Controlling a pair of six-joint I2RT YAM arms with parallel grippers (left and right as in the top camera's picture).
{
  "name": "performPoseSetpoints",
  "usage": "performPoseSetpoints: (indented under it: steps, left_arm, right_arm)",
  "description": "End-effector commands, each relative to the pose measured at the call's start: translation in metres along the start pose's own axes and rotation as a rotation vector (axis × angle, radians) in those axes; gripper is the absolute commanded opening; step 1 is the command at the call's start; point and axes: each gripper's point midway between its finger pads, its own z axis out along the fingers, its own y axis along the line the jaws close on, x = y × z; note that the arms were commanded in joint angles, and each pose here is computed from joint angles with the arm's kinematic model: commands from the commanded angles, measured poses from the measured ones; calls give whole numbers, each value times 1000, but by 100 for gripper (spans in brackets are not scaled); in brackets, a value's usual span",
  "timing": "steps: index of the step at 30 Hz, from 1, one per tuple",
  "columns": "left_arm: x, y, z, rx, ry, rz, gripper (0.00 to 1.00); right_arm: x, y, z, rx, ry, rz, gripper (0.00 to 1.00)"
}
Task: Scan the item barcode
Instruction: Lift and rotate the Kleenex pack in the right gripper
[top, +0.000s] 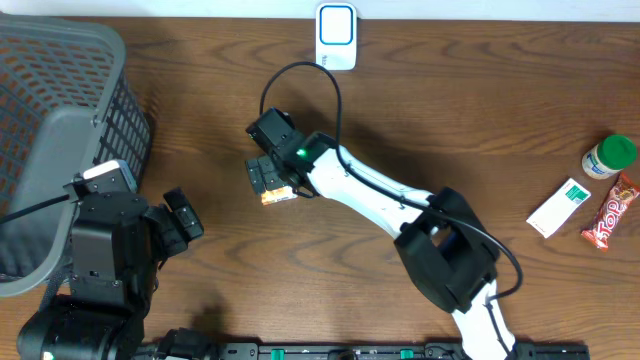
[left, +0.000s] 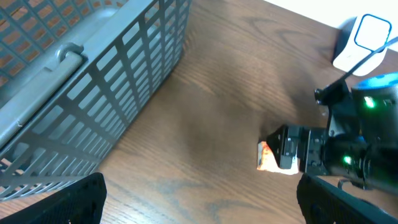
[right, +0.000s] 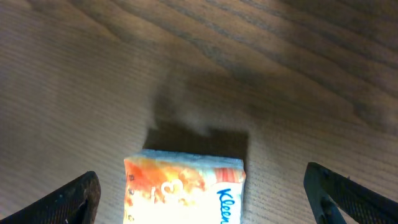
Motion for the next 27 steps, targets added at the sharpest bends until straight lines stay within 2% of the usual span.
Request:
performPoseSetpoints:
  steps: [1,11,22,25,27]
  left_arm:
    - [1,3,0,-14,-2,13,98]
    - [0,3,0,-18,-3,13,98]
    - [1,4,0,-19,0,14,98]
    - [3,4,0,-23,7,17,98]
    - [4,5,0,-26,12,19,98]
  right_arm:
    - [0,2,10,39,1,-19,99]
    - [30,2,31,46,106,-32,99]
    - [42,7,36,12,157,-36,99]
    - [47,10,35,-5,180,-36,98]
    - [51,8,35,0,196,-35,94]
